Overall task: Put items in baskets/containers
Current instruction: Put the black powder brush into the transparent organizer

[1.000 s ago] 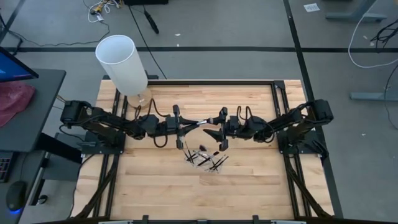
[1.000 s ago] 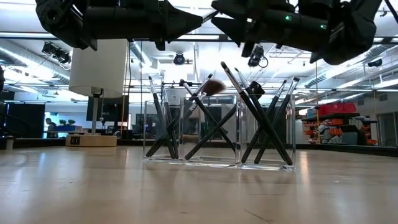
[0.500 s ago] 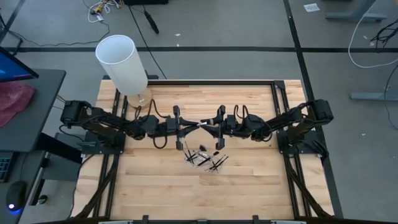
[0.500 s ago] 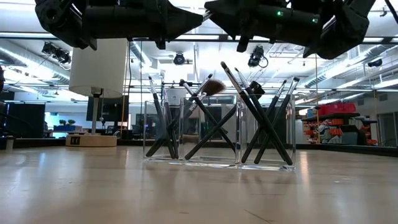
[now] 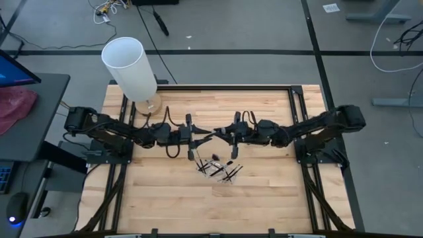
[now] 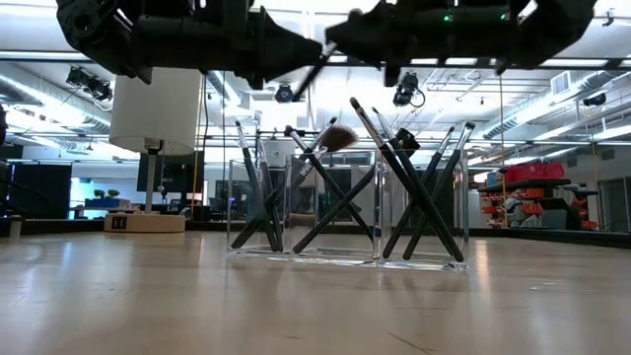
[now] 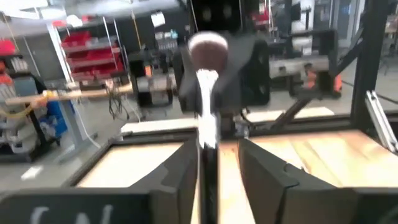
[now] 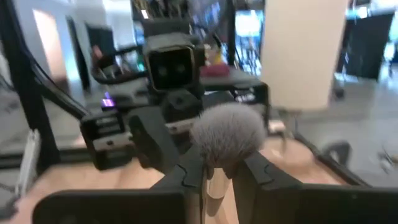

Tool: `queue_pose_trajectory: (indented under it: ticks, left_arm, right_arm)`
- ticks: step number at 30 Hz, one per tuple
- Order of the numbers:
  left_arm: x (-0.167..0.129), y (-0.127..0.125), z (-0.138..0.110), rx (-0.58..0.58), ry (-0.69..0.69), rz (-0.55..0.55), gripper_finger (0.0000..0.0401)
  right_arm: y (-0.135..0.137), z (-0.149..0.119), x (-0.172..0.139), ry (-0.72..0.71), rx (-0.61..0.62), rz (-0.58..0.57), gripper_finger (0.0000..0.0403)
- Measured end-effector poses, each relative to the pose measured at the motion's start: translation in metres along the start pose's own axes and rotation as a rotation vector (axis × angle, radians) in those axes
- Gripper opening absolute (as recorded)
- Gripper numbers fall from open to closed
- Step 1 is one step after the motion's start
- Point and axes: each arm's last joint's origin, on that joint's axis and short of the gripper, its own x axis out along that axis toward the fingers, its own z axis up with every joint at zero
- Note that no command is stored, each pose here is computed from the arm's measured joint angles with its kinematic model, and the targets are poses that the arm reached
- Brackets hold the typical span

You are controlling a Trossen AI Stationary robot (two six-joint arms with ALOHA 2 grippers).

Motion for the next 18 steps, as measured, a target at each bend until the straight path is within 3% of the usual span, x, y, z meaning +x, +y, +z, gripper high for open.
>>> queue_pose_trajectory:
  ticks: [5,8,13,18]
  left_arm:
    - [0.000,0.000,-0.006,0.002,0.066,0.031,0.0166]
    - [-0.001,0.003,-0.007,0.009,0.094,0.107,0.0182]
    - [-0.010,0.009,-0.005,0.038,0.202,0.259,0.0181]
    - [-0.026,0.014,-0.007,0.027,0.372,0.380,0.0169]
  right_arm:
    - [-0.004,0.023,-0.024,0.119,0.015,-0.021,0.0040]
    - [-0.006,0.034,-0.039,0.176,0.049,-0.027,0.0040]
    - [-0.005,0.053,-0.048,0.314,0.075,-0.029,0.0040]
    - [0.003,0.063,-0.041,0.378,0.086,0.107,0.0041]
